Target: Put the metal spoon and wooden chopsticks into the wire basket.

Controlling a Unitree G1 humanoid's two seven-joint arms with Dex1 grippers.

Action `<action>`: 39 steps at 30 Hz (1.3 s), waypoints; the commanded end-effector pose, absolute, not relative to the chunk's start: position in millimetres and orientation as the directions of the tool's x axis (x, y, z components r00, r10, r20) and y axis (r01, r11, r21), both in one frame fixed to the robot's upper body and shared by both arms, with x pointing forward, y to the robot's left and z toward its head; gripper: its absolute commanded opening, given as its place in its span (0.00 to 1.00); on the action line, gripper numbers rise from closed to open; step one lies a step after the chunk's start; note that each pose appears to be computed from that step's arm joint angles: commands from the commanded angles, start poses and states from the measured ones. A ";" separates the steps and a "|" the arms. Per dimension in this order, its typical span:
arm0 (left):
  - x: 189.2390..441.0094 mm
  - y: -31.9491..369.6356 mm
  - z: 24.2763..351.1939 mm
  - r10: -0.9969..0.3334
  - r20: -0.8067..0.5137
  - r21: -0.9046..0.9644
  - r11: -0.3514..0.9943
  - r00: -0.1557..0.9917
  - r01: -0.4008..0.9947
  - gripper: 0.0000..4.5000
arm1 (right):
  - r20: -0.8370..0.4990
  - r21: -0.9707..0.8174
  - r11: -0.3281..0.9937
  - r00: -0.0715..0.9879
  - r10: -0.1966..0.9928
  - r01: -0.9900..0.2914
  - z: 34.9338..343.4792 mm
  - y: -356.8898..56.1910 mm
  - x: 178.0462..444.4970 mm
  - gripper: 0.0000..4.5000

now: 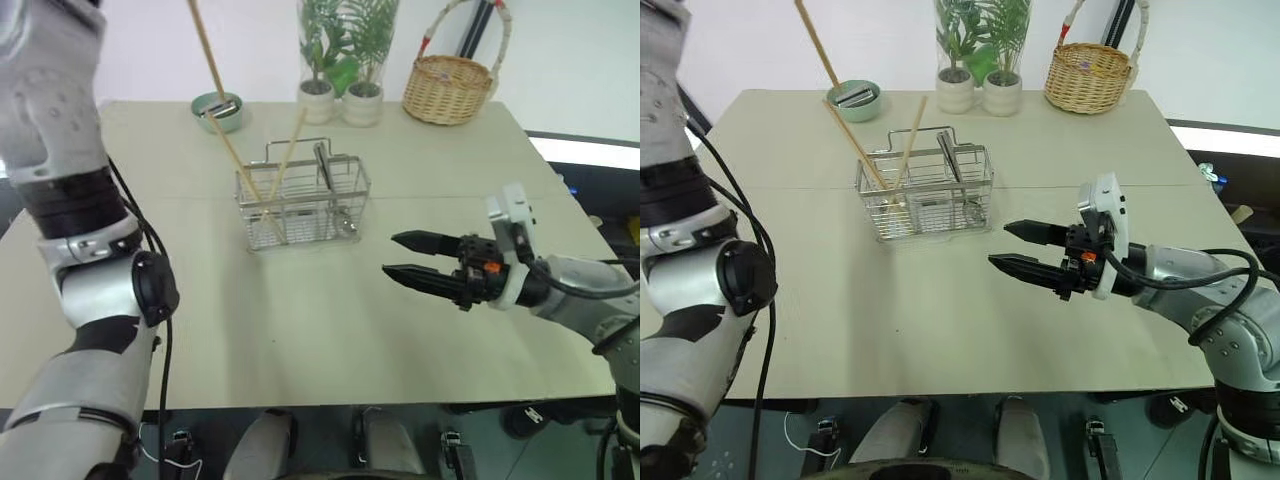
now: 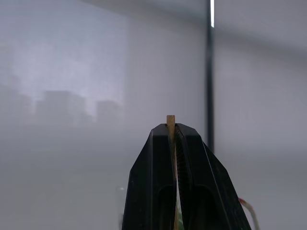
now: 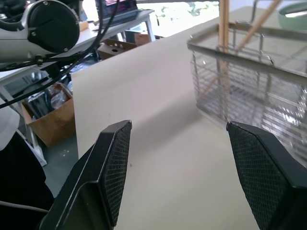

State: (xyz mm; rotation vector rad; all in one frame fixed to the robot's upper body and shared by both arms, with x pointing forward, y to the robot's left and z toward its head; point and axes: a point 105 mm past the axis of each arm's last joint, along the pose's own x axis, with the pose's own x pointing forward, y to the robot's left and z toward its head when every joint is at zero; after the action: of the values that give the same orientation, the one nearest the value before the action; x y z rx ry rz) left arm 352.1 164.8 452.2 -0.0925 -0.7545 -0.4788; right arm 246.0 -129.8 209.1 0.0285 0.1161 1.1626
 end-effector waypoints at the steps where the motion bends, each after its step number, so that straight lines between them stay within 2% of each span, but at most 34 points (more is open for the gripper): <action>1: 351.5 160.7 439.3 -0.427 0.647 0.104 0.870 0.632 0.482 0.01 | -0.038 0.025 0.409 0.408 0.912 -0.912 220.1 -130.0 242.1 0.73; 9: 366.6 146.3 384.9 -0.446 0.578 -0.002 0.836 0.683 0.548 0.01 | -0.030 0.025 0.430 0.429 0.903 -0.903 219.1 -130.8 240.1 0.73; 18: 375.7 132.2 334.2 -0.482 0.483 0.010 0.838 0.731 0.546 0.01 | -0.019 0.027 0.442 0.442 0.897 -0.896 222.8 -132.8 242.4 0.73; 22: 375.5 129.6 322.3 -0.477 0.474 -0.018 0.835 0.740 0.550 0.32 | -0.018 0.027 0.444 0.444 0.896 -0.895 224.3 -133.3 244.0 0.73; 28: 368.5 130.9 325.9 -0.481 0.491 -0.029 0.824 0.726 0.566 1.00 | -0.037 0.012 0.447 0.446 0.894 -0.895 223.8 -136.4 247.5 0.73; 33: 354.2 144.4 341.8 -0.570 0.452 0.073 0.790 0.686 0.609 1.00 | -0.071 -0.053 0.478 0.481 0.874 -0.877 224.3 -148.0 259.9 0.73; 36: 338.0 164.4 342.9 -0.664 0.338 0.238 0.746 0.667 0.622 1.00 | -0.113 -0.121 0.495 0.508 0.854 -0.860 225.0 -161.8 270.7 0.73; 39: 317.6 190.2 329.2 -0.735 0.145 0.377 0.660 0.663 0.650 1.00 | -0.142 -0.167 0.501 0.524 0.840 -0.849 225.8 -172.9 281.1 0.73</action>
State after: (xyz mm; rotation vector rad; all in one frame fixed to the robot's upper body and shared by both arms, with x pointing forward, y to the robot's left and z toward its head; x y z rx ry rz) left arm 332.6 188.4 327.2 0.2400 -0.3024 -0.7208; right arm 278.5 -168.6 217.0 -0.1732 0.0817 1.0239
